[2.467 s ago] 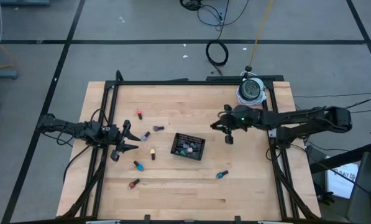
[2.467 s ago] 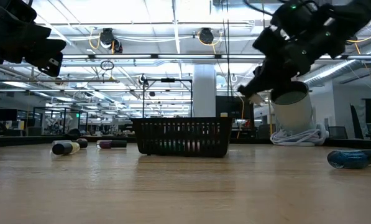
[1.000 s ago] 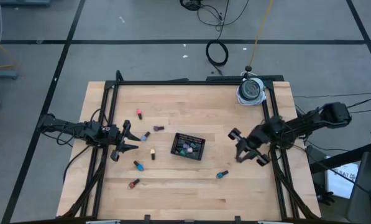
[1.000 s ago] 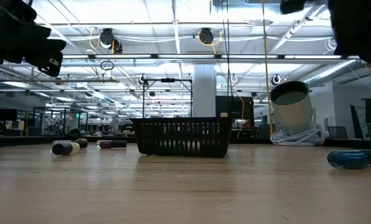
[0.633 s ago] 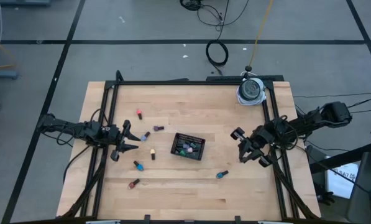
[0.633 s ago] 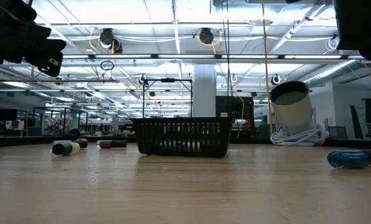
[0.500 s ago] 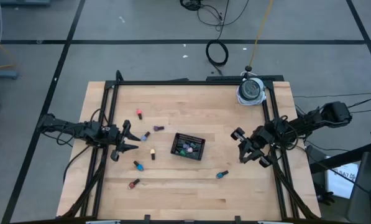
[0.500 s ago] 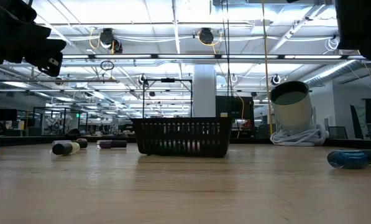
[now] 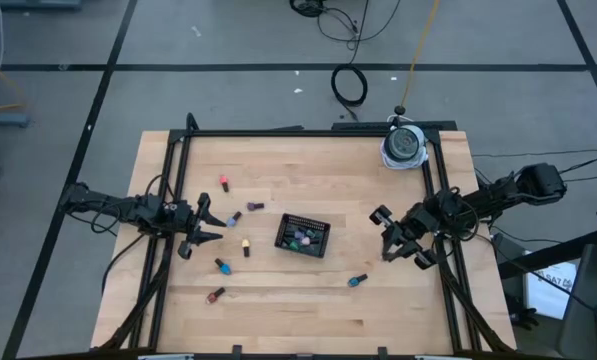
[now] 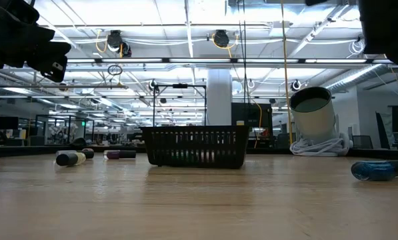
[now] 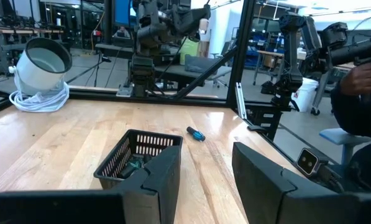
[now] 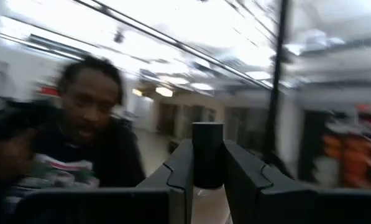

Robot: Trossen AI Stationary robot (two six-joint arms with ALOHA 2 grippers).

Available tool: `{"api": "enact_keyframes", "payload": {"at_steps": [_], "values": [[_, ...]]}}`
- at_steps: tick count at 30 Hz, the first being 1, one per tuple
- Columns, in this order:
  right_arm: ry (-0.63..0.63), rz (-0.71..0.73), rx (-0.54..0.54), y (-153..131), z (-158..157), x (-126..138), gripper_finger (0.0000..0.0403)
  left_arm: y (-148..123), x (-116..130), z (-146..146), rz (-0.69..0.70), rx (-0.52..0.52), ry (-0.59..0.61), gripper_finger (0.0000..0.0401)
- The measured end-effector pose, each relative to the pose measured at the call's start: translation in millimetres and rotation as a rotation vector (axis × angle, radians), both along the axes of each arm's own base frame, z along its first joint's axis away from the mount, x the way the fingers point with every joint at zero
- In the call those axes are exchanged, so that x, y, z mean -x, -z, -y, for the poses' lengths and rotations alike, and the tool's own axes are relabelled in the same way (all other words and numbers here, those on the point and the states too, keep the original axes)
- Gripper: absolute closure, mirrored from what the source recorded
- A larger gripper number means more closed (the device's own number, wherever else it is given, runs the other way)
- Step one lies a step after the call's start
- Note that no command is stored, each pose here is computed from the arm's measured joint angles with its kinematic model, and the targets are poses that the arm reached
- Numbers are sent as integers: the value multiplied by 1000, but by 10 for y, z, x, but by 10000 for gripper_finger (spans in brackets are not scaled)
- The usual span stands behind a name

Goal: Pick & Place Nail Polish
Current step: Put the white nail polish into the black bin

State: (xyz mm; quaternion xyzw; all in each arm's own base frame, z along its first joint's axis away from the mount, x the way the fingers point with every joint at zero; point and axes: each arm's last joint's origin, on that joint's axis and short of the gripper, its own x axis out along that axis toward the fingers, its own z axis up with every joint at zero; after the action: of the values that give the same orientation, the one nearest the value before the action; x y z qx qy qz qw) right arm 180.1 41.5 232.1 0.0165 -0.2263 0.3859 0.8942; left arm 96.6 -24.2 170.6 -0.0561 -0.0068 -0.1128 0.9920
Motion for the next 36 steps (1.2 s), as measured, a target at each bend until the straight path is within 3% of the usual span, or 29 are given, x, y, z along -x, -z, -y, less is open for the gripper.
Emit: {"api": "enact_keyframes", "payload": {"at_steps": [8,15,21,26,32,36], "values": [[530,-314,-39,276,139,-310,355,0,0,0,0,0,0,256],[612,-357,32,159,287,-784,355,0,0,0,0,0,0,256],[751,-346,61,85,628,-1105,355,0,0,0,0,0,0,256],[947,-350,62,75,912,-1294,355,0,0,0,0,0,0,256],[1305,-341,239,118,1083,-1510,355,0,0,0,0,0,0,256],[1307,-369,283,185,1102,-1627,355,0,0,0,0,0,0,256]]}}
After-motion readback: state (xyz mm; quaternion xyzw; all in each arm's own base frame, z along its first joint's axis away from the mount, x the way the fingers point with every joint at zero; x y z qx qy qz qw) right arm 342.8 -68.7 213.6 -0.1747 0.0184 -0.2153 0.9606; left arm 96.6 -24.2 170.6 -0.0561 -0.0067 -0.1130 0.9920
